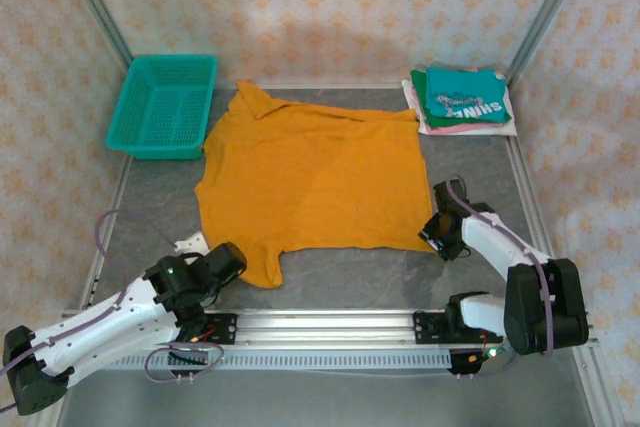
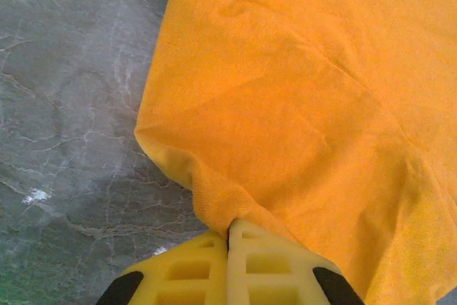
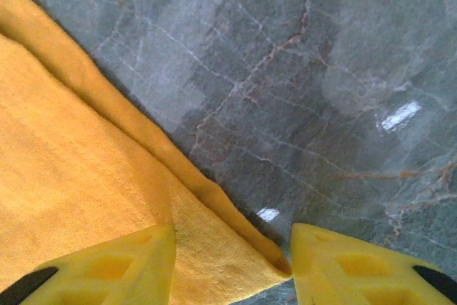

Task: Fold and stack the t-shirts

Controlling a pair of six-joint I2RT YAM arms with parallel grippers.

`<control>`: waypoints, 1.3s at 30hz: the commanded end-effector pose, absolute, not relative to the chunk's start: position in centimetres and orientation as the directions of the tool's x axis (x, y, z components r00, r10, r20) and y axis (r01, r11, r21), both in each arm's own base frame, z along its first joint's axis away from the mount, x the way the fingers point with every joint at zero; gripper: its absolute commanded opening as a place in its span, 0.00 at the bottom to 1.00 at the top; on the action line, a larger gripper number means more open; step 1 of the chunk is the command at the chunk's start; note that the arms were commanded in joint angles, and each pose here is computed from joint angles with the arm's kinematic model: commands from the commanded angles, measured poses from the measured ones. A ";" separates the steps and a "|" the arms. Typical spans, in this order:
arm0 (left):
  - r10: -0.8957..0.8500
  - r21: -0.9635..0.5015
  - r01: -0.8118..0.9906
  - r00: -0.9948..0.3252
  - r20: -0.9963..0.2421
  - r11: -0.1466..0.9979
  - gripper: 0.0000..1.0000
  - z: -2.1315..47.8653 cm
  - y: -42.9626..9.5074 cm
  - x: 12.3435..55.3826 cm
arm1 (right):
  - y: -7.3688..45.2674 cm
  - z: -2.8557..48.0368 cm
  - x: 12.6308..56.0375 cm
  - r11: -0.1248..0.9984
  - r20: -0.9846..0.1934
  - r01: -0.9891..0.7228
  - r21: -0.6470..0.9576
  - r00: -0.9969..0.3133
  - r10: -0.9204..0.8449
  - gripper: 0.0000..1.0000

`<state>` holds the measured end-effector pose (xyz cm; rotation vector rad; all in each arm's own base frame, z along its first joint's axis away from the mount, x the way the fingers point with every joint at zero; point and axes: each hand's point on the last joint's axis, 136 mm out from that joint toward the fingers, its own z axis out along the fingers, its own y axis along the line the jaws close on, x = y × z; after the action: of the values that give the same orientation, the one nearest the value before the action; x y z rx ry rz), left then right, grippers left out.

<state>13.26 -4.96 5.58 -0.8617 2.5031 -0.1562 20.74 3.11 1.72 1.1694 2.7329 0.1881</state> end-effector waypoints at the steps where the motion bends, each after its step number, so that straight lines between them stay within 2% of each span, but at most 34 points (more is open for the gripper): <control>1: -0.561 -0.159 -0.562 -0.676 -0.478 0.812 0.00 5.1 -2.6 12.8 | 3.3 1.2 20.7 0.664 -0.087 0.721 0.199 -0.662 0.744 0.40; 4: -0.563 -0.164 -0.562 -0.673 -0.481 0.811 0.00 5.2 -2.6 12.9 | 3.6 1.1 20.6 0.660 -0.075 0.722 0.207 -0.661 0.747 0.34; 9: -0.566 -0.169 -0.568 -0.653 -0.502 0.806 0.00 5.9 -2.0 12.9 | 3.0 2.3 20.6 0.658 -0.118 0.723 0.211 -0.649 0.751 0.11; 13: -0.564 -0.177 -0.565 -0.641 -0.520 0.806 0.00 6.7 -1.6 13.0 | 2.5 3.2 20.6 0.661 -0.151 0.719 0.215 -0.645 0.749 0.00; 20: -0.523 -0.151 -0.544 -0.635 -0.569 0.825 0.00 9.0 -0.9 13.3 | 2.1 4.1 20.3 0.668 -0.181 0.712 0.216 -0.643 0.744 0.00; 30: -0.468 -0.153 -0.495 -0.612 -0.638 0.855 0.00 13.1 -1.1 15.7 | 1.5 7.6 22.8 0.724 -0.282 0.650 0.231 -0.668 0.689 0.00; 39: -0.403 -0.122 -0.413 -0.708 -0.580 0.902 0.00 15.1 -3.1 20.1 | 1.5 8.7 24.8 0.776 -0.317 0.597 0.203 -0.710 0.629 0.00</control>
<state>18.54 -2.78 14.10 -0.6746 2.4150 0.0537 24.39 2.41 8.01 0.9783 2.6050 0.2022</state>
